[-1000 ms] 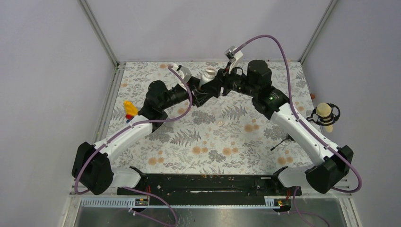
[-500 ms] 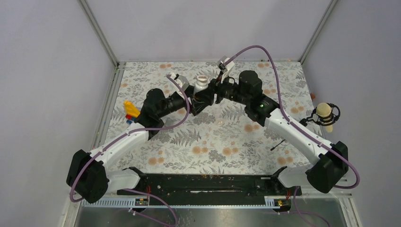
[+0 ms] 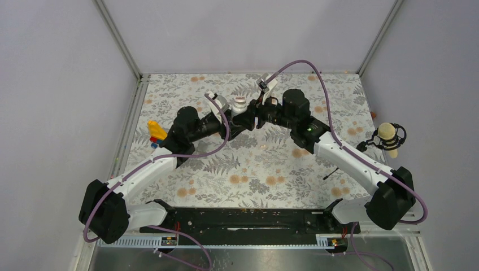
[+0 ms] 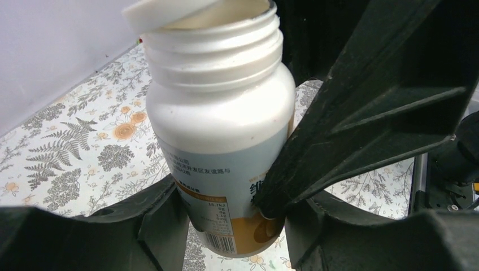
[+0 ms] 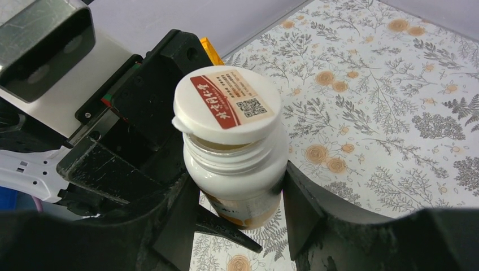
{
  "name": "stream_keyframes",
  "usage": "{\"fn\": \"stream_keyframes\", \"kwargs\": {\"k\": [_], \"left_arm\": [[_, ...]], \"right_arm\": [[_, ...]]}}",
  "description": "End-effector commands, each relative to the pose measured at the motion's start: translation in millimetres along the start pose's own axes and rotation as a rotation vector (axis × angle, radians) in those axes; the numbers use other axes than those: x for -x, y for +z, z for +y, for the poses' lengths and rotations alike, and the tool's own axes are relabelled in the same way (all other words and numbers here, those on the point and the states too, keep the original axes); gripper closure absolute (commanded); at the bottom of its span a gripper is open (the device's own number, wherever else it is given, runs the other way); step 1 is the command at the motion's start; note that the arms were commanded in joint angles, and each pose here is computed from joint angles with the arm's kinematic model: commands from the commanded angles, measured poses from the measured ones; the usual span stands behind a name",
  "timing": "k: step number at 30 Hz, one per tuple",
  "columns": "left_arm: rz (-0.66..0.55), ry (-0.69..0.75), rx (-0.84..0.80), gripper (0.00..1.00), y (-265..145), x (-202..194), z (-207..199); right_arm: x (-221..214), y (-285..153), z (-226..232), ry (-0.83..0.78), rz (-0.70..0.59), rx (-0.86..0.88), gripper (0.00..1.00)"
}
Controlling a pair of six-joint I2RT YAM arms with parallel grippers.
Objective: Sort the pills into containers
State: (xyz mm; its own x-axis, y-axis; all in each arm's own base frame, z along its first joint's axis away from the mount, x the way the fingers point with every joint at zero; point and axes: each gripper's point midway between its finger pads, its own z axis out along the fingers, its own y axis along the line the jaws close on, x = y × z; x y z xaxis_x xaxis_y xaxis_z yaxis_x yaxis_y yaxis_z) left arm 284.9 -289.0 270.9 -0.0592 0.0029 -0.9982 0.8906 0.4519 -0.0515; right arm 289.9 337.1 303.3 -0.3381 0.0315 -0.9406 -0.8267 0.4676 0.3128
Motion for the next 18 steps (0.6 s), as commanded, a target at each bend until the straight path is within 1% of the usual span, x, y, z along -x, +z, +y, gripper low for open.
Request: {"fn": "stream_keyframes", "kwargs": {"k": [1, 8, 11, 12, 13, 14, 16, 17, 18], "left_arm": [[-0.073, 0.111, -0.066, 1.00, 0.5, 28.5, -11.7], [-0.063, 0.112, -0.068, 1.00, 2.4, 25.2, -10.6], [-0.059, 0.111, -0.066, 1.00, 2.1, 24.4, -10.0], [-0.062, 0.110, -0.065, 1.00, 2.0, 25.3, -9.9], [-0.064, 0.109, -0.067, 1.00, 2.1, 25.8, -10.3], [-0.066, 0.106, -0.065, 1.00, 2.2, 26.2, -9.8], [-0.071, 0.091, -0.049, 0.99, 2.6, 28.5, -7.3], [-0.074, 0.085, -0.034, 0.95, 2.5, 30.0, -4.4], [-0.075, 0.083, -0.017, 0.85, 2.4, 30.4, -1.3]], "right_arm": [[25.1, -1.5, 2.7, 0.034, -0.112, -0.036, 0.41], [29.3, 3.5, 2.6, 0.048, -0.127, -0.028, 0.26], [32.8, 4.1, 3.3, 0.056, -0.138, -0.027, 0.25], [32.0, 4.7, 2.4, 0.059, -0.135, -0.030, 0.28], [30.5, 5.7, 1.7, 0.062, -0.128, -0.031, 0.33], [28.9, 6.7, 2.4, 0.063, -0.118, -0.025, 0.41], [24.5, 8.5, 3.4, 0.066, -0.092, -0.015, 0.61], [22.7, 8.6, 3.5, 0.065, -0.083, -0.013, 0.68], [21.0, 7.7, 3.3, 0.060, -0.076, -0.015, 0.75]]}}
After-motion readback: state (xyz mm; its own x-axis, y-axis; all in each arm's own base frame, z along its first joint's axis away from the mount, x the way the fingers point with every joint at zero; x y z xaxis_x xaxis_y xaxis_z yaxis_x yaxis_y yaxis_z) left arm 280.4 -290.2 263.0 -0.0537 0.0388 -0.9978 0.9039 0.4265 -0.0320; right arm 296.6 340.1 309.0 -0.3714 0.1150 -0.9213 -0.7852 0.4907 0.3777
